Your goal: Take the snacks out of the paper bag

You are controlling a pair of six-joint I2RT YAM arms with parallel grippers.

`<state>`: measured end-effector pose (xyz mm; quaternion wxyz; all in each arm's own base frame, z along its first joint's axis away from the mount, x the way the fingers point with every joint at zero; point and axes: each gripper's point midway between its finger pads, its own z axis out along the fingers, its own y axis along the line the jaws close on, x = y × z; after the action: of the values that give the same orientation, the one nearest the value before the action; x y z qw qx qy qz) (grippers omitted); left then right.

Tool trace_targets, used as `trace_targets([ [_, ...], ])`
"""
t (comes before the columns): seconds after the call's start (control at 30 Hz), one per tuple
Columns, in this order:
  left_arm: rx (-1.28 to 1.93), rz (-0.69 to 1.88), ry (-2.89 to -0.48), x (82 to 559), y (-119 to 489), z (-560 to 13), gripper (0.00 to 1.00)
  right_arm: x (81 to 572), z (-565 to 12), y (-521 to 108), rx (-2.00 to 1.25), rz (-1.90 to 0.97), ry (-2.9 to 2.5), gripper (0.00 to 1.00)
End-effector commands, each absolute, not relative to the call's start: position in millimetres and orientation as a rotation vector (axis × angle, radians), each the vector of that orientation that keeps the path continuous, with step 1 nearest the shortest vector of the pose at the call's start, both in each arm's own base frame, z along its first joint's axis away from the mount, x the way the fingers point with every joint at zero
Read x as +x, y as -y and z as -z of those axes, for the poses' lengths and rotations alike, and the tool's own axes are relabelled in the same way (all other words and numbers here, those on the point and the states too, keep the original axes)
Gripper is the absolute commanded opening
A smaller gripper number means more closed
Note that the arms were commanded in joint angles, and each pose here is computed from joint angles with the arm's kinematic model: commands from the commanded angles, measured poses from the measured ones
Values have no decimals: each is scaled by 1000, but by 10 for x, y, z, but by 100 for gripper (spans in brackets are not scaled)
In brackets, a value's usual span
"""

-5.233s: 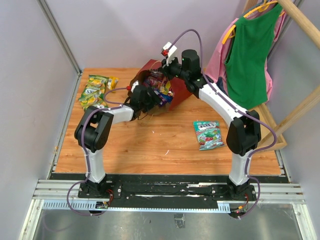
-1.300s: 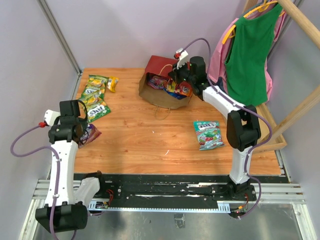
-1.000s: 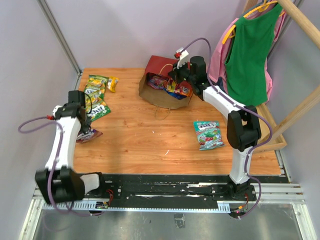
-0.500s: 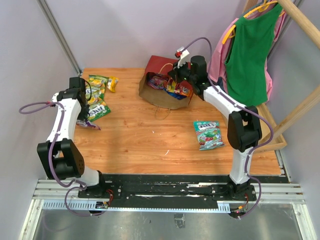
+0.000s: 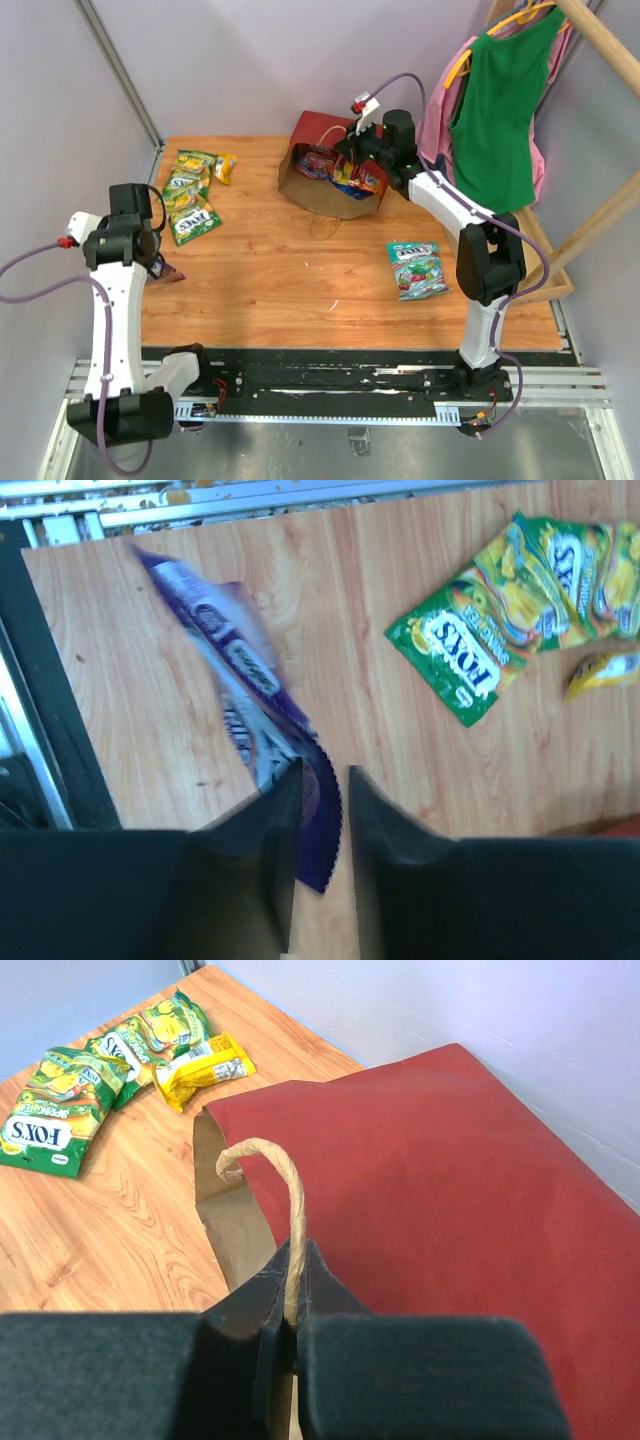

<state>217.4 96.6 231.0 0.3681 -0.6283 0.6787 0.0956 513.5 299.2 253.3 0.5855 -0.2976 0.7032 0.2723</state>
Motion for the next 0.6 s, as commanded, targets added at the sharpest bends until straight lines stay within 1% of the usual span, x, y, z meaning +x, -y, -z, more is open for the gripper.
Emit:
trace_targets([
  [0.0,-1580,-383,-1755,2574,-1196,-2219,53,5042,-2808,-3037,-688,-692,-1577,1],
  [0.03,-1564,-395,-1769,2735,-1232,-2195,66,5031,-2817,-3056,-689,-699,-1574,1],
  [0.07,-1546,-400,-1782,2905,-1264,-2187,74,5026,-2828,-3065,-687,-706,-1572,1],
  [0.1,-1524,-409,-1807,3056,-1288,-2179,77,5022,-2841,-3071,-686,-711,-1570,1],
  [0.2,-1524,-472,-1864,3273,-1346,-2243,77,4998,-2851,-3080,-695,-714,-1569,1],
  [0.27,-1509,-475,-1849,3273,-1347,-2325,76,4989,-2834,-3059,-698,-702,-1573,1],
  [0.4,-1417,-409,-1800,3006,-1283,-2481,73,4983,-2785,-3032,-697,-685,-1582,1],
  [0.5,-1363,-275,-1825,2786,-1083,-2316,71,4976,-2723,-3047,-691,-705,-1599,1],
  [0.53,-1359,-215,-1843,2718,-983,-2189,79,4965,-2710,-3055,-686,-717,-1605,1],
  [0.57,-1377,-172,-1890,2597,-864,-1923,92,4945,-2688,-3068,-682,-731,-1612,1],
])
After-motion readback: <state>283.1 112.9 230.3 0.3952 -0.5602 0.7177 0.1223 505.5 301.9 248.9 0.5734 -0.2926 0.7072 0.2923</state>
